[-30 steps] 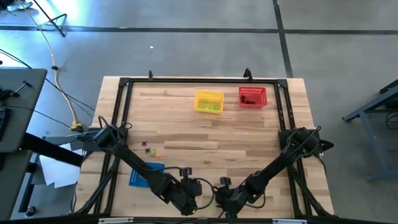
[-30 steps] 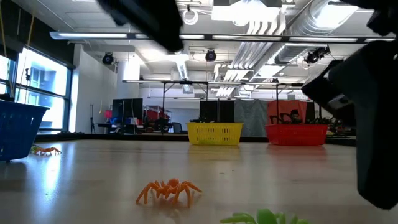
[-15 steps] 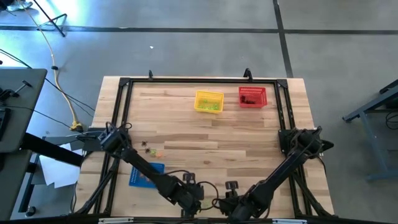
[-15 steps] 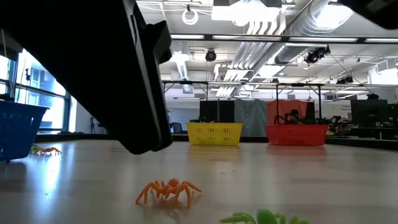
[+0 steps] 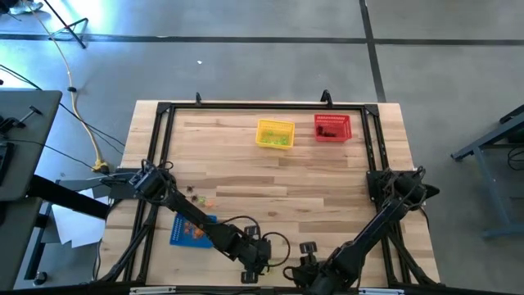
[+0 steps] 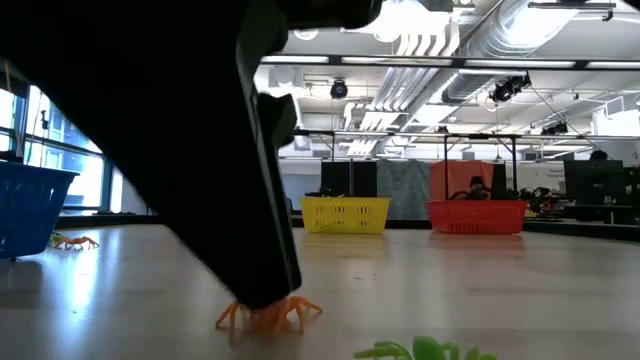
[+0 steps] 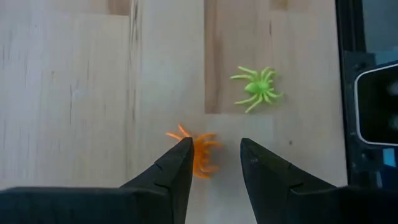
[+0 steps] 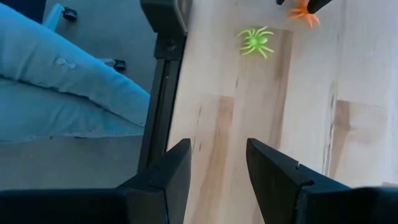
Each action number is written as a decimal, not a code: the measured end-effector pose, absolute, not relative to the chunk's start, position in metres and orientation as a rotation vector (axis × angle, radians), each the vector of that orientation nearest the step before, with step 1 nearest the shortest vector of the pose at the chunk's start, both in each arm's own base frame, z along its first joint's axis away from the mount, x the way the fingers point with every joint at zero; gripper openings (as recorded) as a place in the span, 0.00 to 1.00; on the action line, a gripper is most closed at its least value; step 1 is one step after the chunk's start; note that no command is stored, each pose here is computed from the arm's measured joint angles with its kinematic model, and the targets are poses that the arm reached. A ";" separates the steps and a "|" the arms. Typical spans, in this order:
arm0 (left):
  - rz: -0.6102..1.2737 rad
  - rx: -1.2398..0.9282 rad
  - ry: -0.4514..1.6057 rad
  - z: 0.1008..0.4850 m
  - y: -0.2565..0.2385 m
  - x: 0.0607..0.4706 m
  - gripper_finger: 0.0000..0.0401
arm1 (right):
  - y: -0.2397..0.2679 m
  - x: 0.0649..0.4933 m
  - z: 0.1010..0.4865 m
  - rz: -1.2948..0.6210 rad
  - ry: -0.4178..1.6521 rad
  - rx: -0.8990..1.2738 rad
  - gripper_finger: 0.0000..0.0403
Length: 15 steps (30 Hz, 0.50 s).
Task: Sort Halloween decoration
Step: Put the orange spider toy into the blue bin
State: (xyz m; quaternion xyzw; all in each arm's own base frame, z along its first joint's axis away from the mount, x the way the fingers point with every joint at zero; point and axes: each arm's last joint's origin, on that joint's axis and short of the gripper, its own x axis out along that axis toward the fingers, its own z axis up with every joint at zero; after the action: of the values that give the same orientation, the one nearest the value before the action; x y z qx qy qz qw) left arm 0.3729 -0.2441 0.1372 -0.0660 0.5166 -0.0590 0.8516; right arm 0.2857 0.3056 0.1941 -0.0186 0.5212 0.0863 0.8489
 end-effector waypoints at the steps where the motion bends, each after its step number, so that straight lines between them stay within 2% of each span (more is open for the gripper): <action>1: -0.125 -0.143 1.085 0.136 -0.243 0.373 0.30 | 0.306 0.285 0.194 0.184 1.100 -0.040 0.37; 15: -0.030 -0.043 1.091 0.112 -0.220 0.365 0.30 | 0.316 0.272 0.194 0.189 1.117 -0.023 0.37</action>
State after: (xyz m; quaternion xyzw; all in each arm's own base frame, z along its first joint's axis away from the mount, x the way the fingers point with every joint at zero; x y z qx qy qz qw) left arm 0.3649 -0.2196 0.1118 -0.0203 0.5186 -0.0141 0.8547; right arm 0.2725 0.3158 0.1935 -0.0110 0.5291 0.0894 0.8438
